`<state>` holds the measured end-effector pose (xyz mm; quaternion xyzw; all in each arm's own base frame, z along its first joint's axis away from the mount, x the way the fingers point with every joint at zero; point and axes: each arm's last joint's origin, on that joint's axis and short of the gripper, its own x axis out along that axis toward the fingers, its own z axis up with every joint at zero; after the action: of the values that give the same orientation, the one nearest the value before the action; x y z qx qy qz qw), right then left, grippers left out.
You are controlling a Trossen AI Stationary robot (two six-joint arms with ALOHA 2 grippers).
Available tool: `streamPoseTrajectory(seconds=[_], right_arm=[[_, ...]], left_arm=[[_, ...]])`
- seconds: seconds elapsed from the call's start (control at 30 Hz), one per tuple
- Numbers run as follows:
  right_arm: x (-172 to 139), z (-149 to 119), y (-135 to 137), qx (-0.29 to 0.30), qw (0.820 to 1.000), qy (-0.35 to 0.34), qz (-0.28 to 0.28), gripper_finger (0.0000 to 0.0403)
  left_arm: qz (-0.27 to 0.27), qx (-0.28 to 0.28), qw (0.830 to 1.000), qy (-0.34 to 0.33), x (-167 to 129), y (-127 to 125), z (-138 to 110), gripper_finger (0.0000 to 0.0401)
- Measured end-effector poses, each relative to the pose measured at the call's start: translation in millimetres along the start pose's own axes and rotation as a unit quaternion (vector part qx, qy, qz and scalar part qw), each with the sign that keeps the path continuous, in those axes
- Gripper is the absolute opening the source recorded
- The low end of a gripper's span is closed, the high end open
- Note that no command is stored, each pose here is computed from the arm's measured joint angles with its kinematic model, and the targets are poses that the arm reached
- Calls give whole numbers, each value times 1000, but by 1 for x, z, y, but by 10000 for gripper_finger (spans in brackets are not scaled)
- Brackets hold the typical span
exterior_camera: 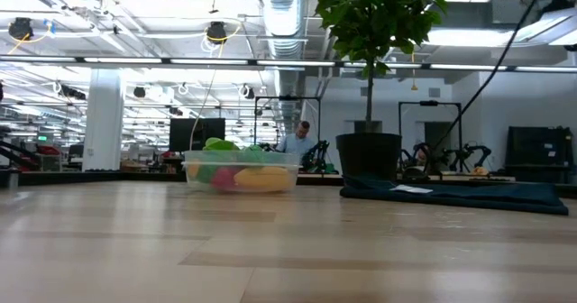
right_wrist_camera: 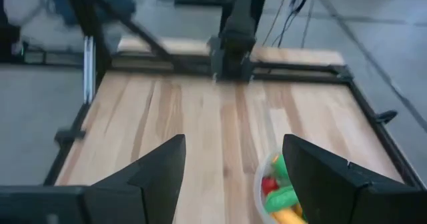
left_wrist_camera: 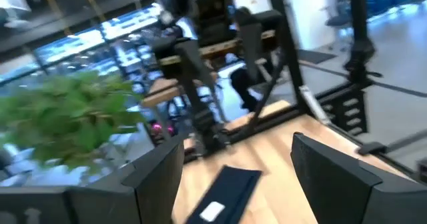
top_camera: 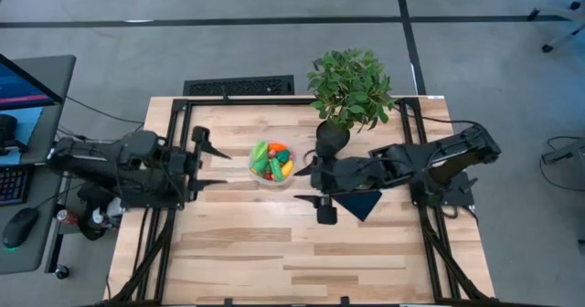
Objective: Pick and placing Produce into tupperware
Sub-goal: Return to Home Position
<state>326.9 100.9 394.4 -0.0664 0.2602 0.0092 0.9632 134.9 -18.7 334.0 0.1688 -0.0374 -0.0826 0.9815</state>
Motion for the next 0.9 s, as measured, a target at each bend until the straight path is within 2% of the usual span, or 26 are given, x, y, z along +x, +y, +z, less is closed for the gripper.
streamPoseTrajectory(seconds=[0.17, 0.43, 0.57, 0.73, 0.9], right_arm=[[-17, -26, -3, 32, 996, -76, -15, 244], [-39, -86, -12, 75, 977, -200, -8, 244], [-45, -119, -16, 101, 963, -251, -10, 244], [-53, -158, -19, 137, 946, -291, -33, 244], [-58, -186, -23, 159, 936, -312, -35, 244]], left_arm=[[38, 4, 999, -26, -27, 3, -4, 265], [77, -58, 994, -42, -55, -12, -48, 265], [106, -69, 990, -58, -67, -17, -61, 265], [126, -71, 987, -66, -76, -19, -69, 265], [125, -76, 988, -40, -73, -21, -75, 265]])
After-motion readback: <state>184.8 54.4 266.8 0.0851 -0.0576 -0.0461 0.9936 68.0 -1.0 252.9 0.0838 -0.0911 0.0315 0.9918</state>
